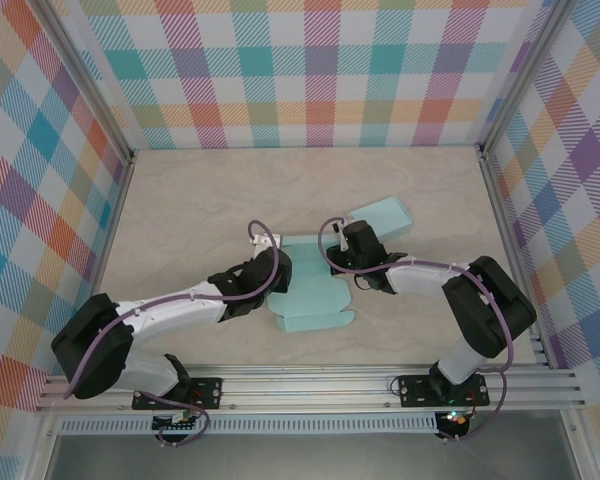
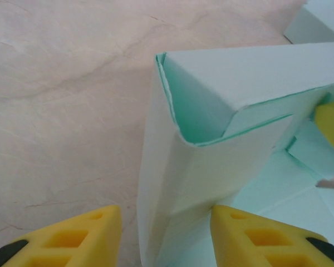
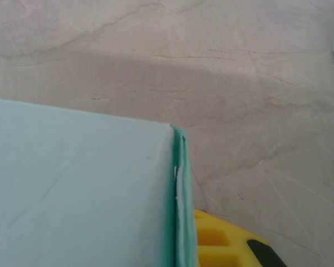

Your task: Fold the paper box

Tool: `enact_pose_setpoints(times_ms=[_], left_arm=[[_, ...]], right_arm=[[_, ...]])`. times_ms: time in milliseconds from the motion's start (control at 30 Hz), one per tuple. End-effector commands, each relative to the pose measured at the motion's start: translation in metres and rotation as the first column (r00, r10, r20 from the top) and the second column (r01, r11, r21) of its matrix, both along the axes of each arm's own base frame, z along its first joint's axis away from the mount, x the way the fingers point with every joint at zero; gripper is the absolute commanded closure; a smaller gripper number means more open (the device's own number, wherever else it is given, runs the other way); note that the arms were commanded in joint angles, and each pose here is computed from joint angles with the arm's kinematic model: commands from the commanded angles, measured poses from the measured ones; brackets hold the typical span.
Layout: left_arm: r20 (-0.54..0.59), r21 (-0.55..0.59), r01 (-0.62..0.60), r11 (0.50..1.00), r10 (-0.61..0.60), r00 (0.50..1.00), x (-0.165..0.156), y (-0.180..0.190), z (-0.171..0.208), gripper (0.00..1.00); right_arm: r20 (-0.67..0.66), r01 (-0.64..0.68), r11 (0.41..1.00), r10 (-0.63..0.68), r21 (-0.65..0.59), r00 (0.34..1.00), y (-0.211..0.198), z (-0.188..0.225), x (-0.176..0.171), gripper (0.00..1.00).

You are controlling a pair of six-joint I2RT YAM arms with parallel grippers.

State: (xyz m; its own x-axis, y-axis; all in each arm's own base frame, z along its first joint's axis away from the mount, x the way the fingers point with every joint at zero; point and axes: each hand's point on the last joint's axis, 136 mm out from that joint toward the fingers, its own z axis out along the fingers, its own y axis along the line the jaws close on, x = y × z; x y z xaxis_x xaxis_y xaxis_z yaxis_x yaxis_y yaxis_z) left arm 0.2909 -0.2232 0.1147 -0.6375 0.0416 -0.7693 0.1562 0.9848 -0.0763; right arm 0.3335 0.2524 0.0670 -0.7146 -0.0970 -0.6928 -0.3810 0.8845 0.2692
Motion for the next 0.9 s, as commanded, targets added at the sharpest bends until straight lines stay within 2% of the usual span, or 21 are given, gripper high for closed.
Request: enact_pose_setpoints(times_ms=[0,167,300,533,700,867], left_arm=[[0.112,0.113,-0.129,0.985,0.116,0.987,0.016,0.014,0.018,0.57],[0.191,0.229,-0.233,0.945,0.191,0.963,0.021,0.018,0.021,0.71],[0.239,0.292,-0.323,0.900,0.258,0.936,0.021,0.029,0.022,0.79],[0.321,0.315,-0.457,0.832,0.360,0.876,0.021,0.048,0.030,0.93],[0.362,0.290,-0.546,0.786,0.438,0.823,0.021,0.060,0.038,0.94],[0.419,0.257,-0.663,0.703,0.538,0.732,0.021,0.087,0.052,0.94]], right_arm=[[0.017,-0.035,0.999,0.035,0.010,0.999,0.012,0.008,0.001,1.00],[0.000,-0.033,0.999,0.033,0.012,0.999,0.018,0.006,-0.001,1.00],[-0.018,-0.025,1.000,0.025,0.019,1.000,0.024,0.005,-0.003,1.00],[-0.058,-0.003,0.998,0.007,0.070,0.998,0.033,0.008,-0.007,1.00],[-0.086,0.009,0.997,-0.002,0.075,0.996,0.041,0.005,-0.009,1.00],[-0.109,0.018,0.996,-0.009,0.082,0.994,0.051,0.002,-0.011,1.00]])
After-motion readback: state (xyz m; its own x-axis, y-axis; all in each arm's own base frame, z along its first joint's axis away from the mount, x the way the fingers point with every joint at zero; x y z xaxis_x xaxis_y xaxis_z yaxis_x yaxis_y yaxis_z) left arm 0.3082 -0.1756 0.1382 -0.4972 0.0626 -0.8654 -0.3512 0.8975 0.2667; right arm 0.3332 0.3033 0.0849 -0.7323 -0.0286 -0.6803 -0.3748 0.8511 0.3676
